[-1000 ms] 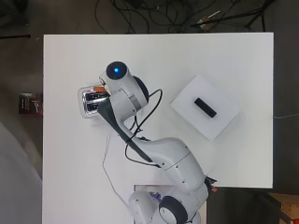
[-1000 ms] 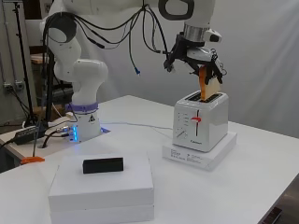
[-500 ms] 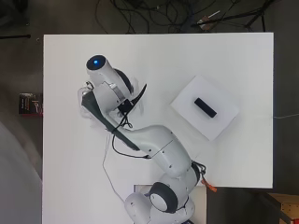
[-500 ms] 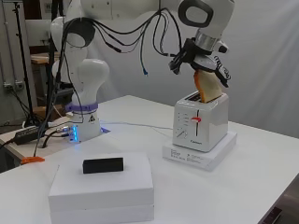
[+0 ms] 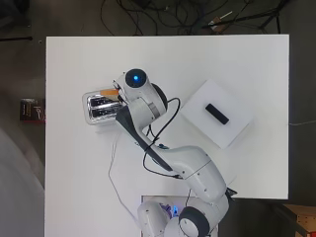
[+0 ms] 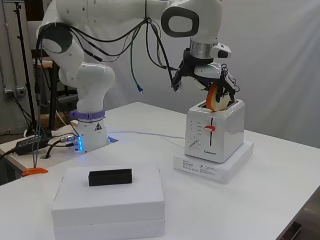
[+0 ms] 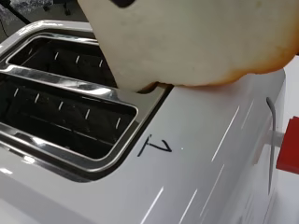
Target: Teleoperate dual arm-hand system to toast a bread
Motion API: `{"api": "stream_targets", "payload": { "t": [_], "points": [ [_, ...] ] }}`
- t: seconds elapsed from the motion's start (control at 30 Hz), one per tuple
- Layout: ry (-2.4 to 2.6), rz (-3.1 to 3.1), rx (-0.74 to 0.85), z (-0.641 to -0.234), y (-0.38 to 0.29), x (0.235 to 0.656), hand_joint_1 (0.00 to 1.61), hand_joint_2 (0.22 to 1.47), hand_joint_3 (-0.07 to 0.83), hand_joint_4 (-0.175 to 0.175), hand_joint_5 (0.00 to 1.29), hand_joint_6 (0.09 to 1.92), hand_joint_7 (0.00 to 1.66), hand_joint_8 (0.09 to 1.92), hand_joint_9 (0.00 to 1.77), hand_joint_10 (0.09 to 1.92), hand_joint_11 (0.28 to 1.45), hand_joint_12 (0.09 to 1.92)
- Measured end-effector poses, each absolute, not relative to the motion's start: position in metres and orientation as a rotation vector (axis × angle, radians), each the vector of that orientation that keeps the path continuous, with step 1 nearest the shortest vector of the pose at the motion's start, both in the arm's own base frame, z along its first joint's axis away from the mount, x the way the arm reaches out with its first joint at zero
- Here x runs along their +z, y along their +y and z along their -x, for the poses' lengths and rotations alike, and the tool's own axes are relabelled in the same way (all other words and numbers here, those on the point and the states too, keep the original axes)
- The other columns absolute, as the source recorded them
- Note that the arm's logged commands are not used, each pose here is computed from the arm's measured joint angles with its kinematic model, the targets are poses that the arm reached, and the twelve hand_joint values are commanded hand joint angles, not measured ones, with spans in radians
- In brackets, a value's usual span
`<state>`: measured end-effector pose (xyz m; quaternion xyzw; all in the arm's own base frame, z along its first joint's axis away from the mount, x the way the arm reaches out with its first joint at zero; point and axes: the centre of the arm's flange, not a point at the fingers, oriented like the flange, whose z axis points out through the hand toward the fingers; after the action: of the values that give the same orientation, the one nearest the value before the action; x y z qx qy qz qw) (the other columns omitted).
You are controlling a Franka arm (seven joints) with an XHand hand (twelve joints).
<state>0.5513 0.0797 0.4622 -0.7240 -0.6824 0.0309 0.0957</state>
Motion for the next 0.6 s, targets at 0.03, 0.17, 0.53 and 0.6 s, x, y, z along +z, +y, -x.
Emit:
{"api": "stream_targets", "payload": {
  "t": [0.03, 0.17, 0.53, 0.6],
  "points": [
    [-2.026, 2.157, 0.08, -0.551, 0.08, 0.462, 1.26, 1.12, -0.001, -0.175, 0.78, 1.22, 1.21, 0.66, 1.43, 0.09, 0.72, 0.42],
    [-2.153, 2.176, 0.106, -0.55, 0.091, 0.462, 1.34, 1.08, 0.001, -0.175, 0.79, 1.17, 1.18, 0.64, 1.32, 0.45, 0.73, 0.39],
    [-2.426, 1.997, 0.156, -0.537, 0.136, 0.454, 0.22, 1.02, -0.016, 0.041, 0.24, 0.09, 0.41, 0.09, 0.55, 0.09, 0.47, 0.09],
    [-2.424, 2.021, 0.17, -0.533, 0.139, 0.454, 0.14, 0.99, -0.018, 0.044, 0.22, 0.09, 0.39, 0.09, 0.51, 0.09, 0.46, 0.09]
  ]
}}
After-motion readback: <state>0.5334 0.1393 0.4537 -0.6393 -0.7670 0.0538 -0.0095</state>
